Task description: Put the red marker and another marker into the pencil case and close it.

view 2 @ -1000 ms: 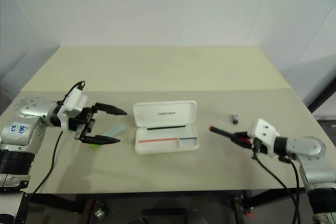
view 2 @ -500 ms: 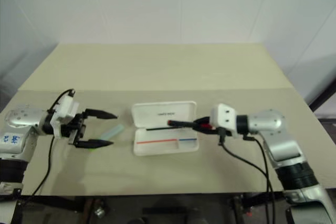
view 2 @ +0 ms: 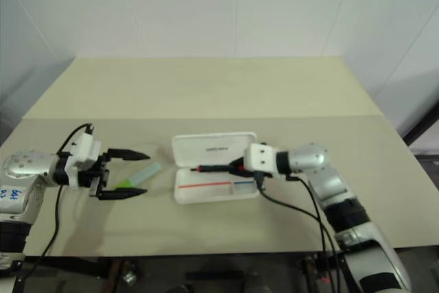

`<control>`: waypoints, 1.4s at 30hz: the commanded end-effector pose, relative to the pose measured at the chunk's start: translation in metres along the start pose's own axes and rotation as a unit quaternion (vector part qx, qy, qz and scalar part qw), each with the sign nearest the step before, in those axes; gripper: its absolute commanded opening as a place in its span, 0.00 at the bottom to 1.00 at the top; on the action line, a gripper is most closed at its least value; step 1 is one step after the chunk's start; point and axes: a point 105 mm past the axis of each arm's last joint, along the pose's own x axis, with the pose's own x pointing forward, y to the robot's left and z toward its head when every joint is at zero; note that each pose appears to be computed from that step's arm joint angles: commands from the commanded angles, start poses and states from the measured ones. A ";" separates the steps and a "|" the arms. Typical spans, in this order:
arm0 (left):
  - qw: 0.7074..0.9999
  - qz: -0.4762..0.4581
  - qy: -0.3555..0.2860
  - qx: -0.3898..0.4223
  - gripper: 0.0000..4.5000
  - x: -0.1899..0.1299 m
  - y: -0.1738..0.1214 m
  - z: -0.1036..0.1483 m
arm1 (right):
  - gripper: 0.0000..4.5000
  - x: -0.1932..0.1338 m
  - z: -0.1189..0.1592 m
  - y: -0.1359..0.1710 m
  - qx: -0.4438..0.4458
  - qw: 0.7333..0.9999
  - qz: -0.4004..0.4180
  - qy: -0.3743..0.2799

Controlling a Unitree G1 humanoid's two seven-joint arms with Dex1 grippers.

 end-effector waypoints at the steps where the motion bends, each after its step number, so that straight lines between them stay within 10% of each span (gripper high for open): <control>1: 1.000 0.006 -0.011 0.017 1.00 0.000 0.001 0.009 | 0.13 0.004 0.005 -0.007 -0.017 1.000 -0.007 -0.010; 4: 1.000 0.000 -0.012 0.018 1.00 0.002 0.001 0.010 | 0.13 0.006 0.002 -0.006 -0.007 1.000 -0.003 -0.012; 14: 1.000 -0.003 -0.013 0.020 1.00 0.004 0.002 0.010 | 0.99 0.006 0.021 -0.012 -0.005 0.998 -0.020 -0.062; 25: 0.999 0.042 -0.012 0.002 1.00 -0.008 0.002 0.001 | 0.99 -0.034 0.066 0.018 0.076 0.981 0.000 -0.176; 42: 0.975 0.201 0.015 -0.098 1.00 -0.052 0.002 -0.067 | 0.99 -0.113 0.039 0.014 0.094 0.986 -0.122 -0.063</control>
